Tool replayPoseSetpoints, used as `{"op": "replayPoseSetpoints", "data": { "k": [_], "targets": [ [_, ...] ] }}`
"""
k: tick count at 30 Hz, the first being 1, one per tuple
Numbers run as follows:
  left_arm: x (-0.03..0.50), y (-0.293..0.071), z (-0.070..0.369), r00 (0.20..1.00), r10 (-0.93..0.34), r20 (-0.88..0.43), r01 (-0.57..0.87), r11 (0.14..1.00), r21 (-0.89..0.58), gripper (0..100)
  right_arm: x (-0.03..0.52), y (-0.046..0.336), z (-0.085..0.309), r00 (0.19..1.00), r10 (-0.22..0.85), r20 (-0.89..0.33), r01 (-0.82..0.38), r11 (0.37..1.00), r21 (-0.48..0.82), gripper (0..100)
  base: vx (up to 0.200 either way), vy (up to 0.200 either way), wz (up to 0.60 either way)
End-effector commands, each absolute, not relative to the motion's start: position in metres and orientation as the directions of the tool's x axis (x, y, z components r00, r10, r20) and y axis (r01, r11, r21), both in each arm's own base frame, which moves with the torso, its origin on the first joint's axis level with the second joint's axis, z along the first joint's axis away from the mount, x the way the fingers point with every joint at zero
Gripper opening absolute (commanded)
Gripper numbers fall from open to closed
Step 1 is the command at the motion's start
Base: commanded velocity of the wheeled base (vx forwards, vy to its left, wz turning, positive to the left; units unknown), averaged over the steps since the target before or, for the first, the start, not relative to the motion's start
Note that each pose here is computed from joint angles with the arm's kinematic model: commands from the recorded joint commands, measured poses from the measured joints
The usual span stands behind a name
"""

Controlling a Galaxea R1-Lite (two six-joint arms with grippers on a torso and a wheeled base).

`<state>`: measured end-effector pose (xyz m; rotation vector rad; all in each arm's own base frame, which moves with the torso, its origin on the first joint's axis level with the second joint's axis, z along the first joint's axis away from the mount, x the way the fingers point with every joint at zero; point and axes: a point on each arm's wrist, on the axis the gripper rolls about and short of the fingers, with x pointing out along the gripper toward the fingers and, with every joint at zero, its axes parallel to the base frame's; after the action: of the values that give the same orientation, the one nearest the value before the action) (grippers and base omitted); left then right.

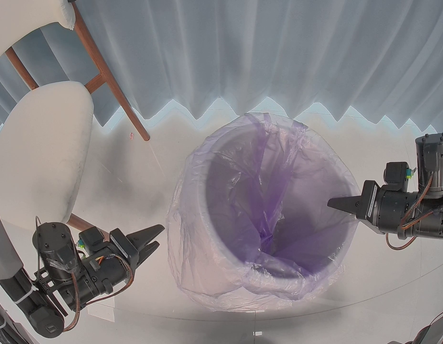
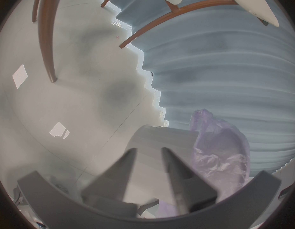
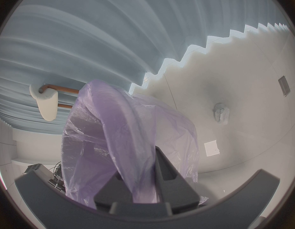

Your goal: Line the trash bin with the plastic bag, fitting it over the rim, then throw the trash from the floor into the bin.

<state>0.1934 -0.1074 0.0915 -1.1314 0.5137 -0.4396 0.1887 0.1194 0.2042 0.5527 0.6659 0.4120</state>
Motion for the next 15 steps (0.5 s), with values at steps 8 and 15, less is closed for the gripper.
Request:
{"op": "replayPoseSetpoints", "data": {
  "k": [8, 15],
  "targets": [
    [0.190, -0.114, 0.116, 0.763, -0.645, -0.044, 0.188, 0.286, -0.940, 100, 0.187, 0.122, 0.205, 0.710, 0.532, -0.461, -0.193, 0.777, 0.600, 0, 0.000, 0.000, 0.00],
    [0.221, -0.132, 0.119, 0.747, -0.665, 0.005, 0.233, 0.256, -0.938, 100, 0.186, 0.122, 0.207, 0.711, 0.538, -0.453, -0.201, 0.773, 0.602, 0, 0.000, 0.000, 0.00]
  ]
}}
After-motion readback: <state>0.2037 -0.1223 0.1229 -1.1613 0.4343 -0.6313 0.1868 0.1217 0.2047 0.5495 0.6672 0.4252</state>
